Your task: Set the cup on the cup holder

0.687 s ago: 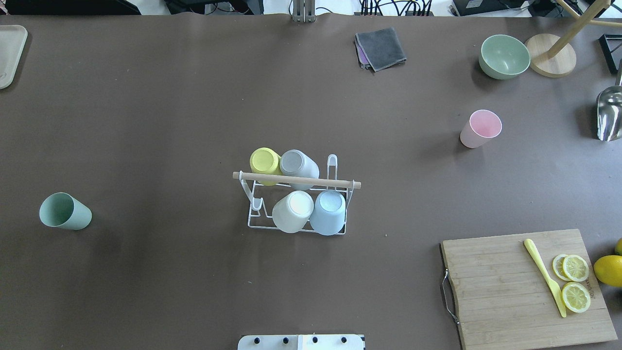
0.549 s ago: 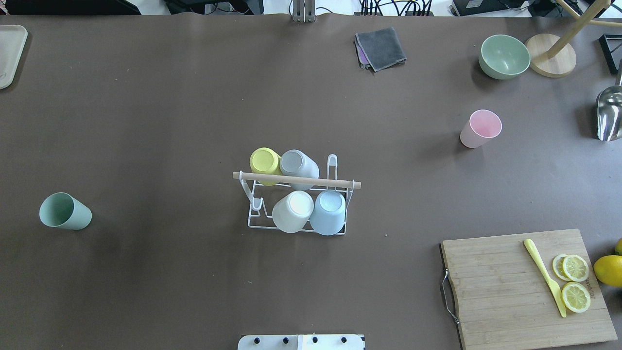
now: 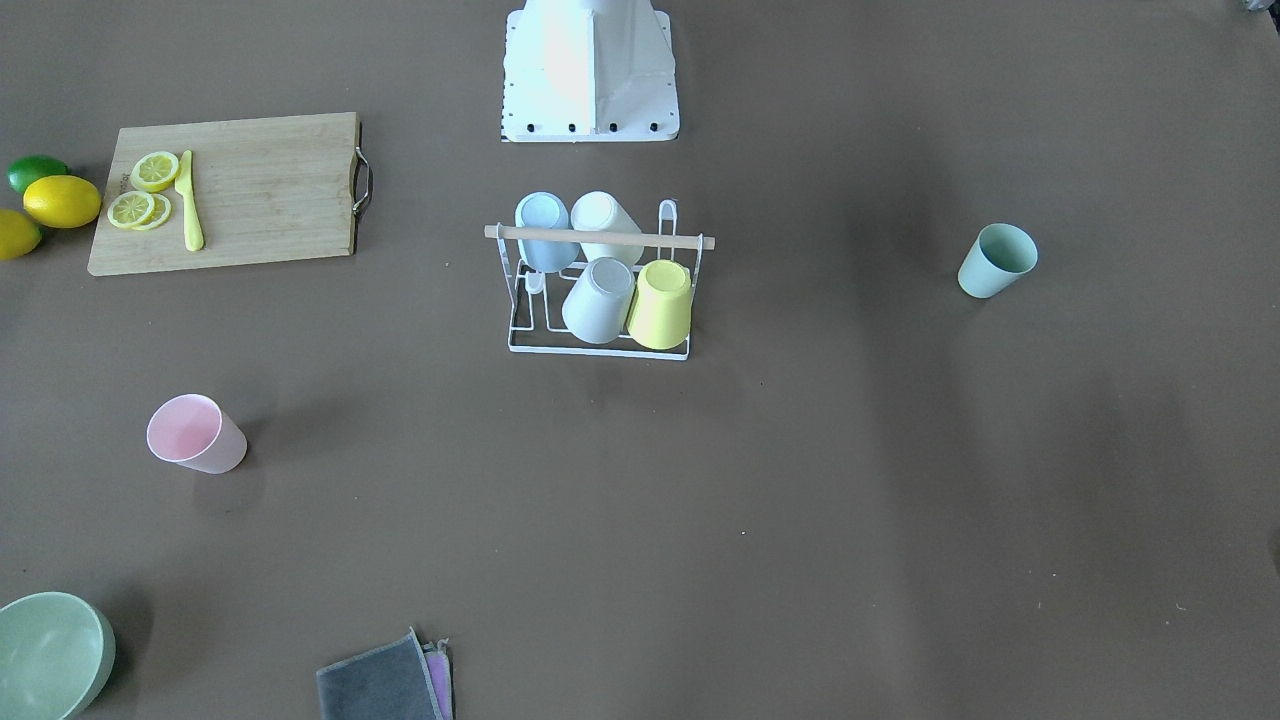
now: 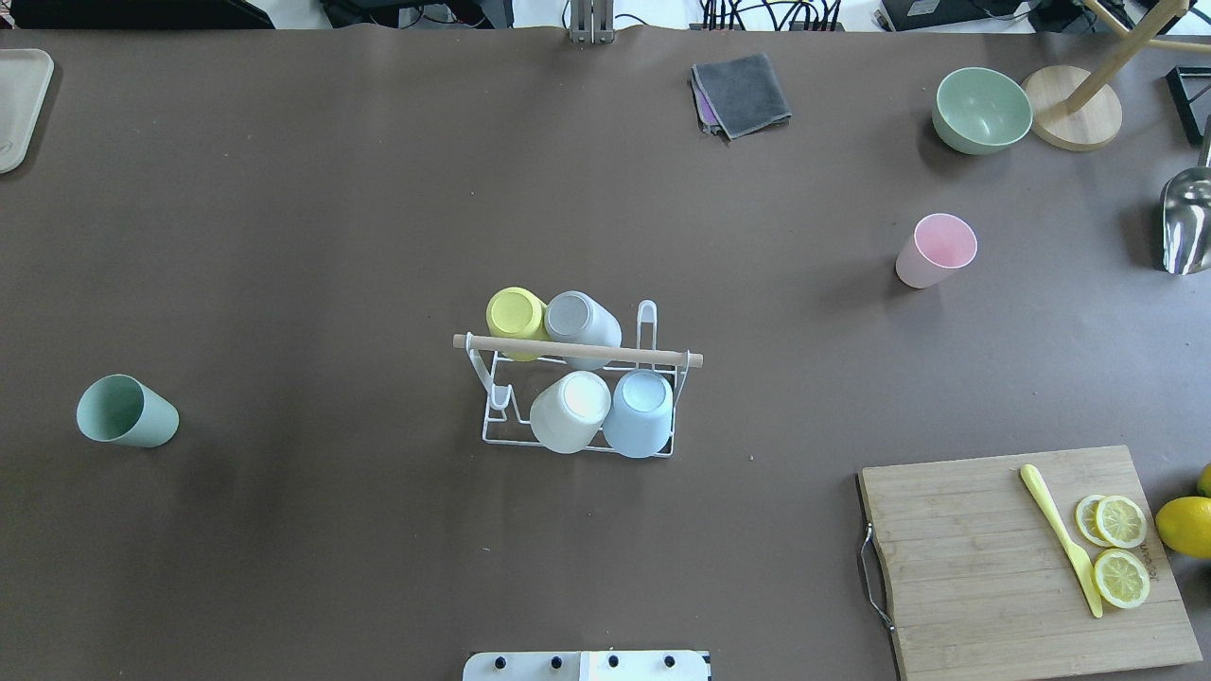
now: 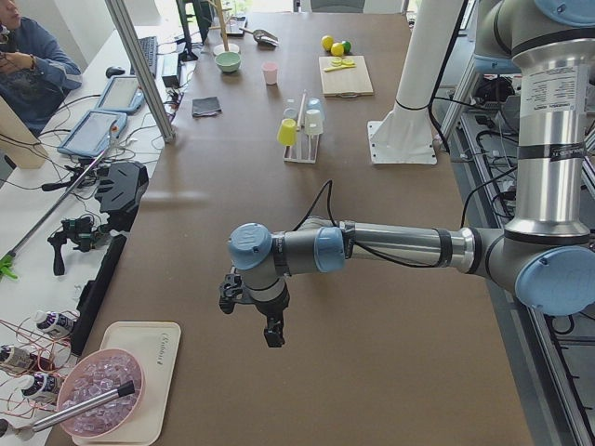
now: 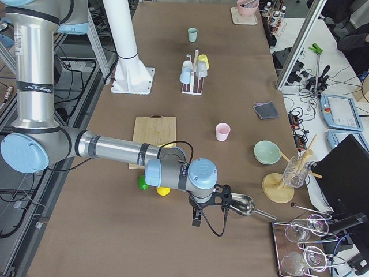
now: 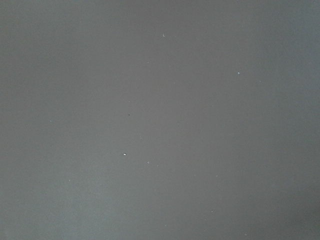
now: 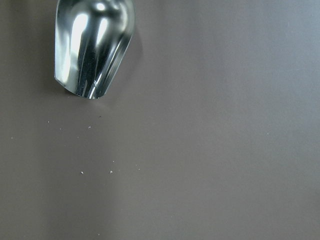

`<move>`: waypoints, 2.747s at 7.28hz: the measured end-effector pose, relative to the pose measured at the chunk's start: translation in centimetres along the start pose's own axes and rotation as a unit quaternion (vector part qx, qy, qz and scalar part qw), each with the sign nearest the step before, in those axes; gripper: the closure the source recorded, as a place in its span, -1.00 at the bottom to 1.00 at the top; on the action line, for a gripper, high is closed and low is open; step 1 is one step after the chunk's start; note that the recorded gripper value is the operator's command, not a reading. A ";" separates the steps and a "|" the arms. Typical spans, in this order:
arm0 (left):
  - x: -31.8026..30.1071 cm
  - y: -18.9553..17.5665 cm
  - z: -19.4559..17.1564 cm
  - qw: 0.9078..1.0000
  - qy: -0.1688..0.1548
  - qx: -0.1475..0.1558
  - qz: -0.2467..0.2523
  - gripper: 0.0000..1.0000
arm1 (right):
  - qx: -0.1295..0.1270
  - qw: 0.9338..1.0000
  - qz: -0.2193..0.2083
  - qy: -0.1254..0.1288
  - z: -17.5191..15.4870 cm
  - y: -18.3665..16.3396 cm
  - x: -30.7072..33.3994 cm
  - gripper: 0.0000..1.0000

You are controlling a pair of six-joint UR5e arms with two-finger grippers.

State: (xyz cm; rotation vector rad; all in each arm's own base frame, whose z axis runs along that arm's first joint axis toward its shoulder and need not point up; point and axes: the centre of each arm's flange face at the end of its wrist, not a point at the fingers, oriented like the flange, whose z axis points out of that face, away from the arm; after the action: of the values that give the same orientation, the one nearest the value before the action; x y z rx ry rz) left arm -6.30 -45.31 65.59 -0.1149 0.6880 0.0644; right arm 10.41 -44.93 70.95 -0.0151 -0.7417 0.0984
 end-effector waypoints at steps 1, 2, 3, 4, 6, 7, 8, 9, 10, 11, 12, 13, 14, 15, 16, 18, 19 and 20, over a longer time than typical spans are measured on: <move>0.0 0.0 0.0 1.000 0.000 0.000 0.000 -0.96 | 0.000 1.000 0.001 0.000 0.0 0.1 0.0 -1.00; 0.0 0.0 0.0 1.000 0.000 0.000 0.000 -0.96 | 0.000 1.000 0.001 0.000 0.0 0.1 0.0 -1.00; -0.2 0.1 -0.2 1.000 0.000 0.002 -0.002 -0.96 | 0.000 1.000 0.001 0.000 0.0 0.1 0.0 -1.00; -0.4 0.2 -0.5 1.000 0.000 0.006 -0.005 -0.96 | 0.000 1.000 0.000 0.000 0.0 0.1 0.0 -1.00; -0.4 0.2 -1.1 1.000 0.000 0.011 -0.005 -0.96 | 0.000 1.000 0.001 0.000 0.0 0.2 0.0 -1.00; -0.4 0.3 -1.2 1.000 0.000 0.013 -0.005 -0.96 | 0.000 1.000 0.001 0.000 0.0 0.2 0.0 -1.00; -0.5 0.3 -1.2 1.000 0.000 0.013 -0.006 -0.96 | 0.000 1.000 0.001 0.000 0.0 0.1 0.0 -1.00; -0.7 0.5 -1.3 1.000 0.000 0.014 -0.009 -0.96 | 0.000 1.000 0.001 0.000 0.0 0.0 0.0 -1.00; -1.0 0.6 -1.3 1.000 0.001 0.014 -0.011 -0.96 | 0.000 1.000 0.001 0.000 0.0 0.0 0.0 -1.00; -1.4 0.8 -1.5 1.000 0.002 0.017 -0.016 -0.96 | 0.000 1.000 0.000 0.001 0.0 0.0 0.0 -1.00; -1.9 1.0 -1.7 1.000 0.005 0.021 -0.022 -0.96 | 0.001 1.000 0.000 0.001 -0.1 -0.1 0.0 -1.00; -2.3 1.1 -1.7 0.999 0.009 0.022 -0.026 -0.96 | 0.002 1.000 -0.001 0.002 -0.1 -0.1 -0.1 -1.00; -2.5 1.1 -1.5 0.999 0.013 0.022 -0.028 -0.96 | 0.002 1.000 -0.002 0.003 -0.2 -0.2 -0.1 -1.00; -2.7 1.1 -1.2 0.999 0.017 0.020 -0.029 -0.96 | 0.004 1.000 -0.003 0.003 -0.3 -0.3 -0.2 -1.00; -2.6 1.0 -1.2 0.999 0.018 0.021 -0.029 -0.96 | 0.005 1.000 -0.004 0.003 -0.4 -0.3 -0.3 -1.00; -2.2 0.8 -1.5 0.999 0.023 0.027 -0.026 -0.96 | 0.008 1.000 -0.009 0.003 -0.8 -0.4 -0.5 -1.00; -2.0 0.7 -1.6 0.999 0.030 0.028 -0.025 -0.96 | 0.012 1.000 -0.013 0.003 -1.1 -0.5 -0.8 -1.00; -1.9 0.7 -1.6 0.999 0.034 0.029 -0.025 -0.96 | 0.014 1.000 -0.016 0.004 -1.3 -0.6 -1.0 -1.00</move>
State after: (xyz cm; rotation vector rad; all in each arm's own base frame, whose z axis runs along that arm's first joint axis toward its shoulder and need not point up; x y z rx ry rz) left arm -8.85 -44.88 65.55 -0.0799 0.7539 -0.0077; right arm 10.60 -45.57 69.33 0.0234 -0.7328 0.0793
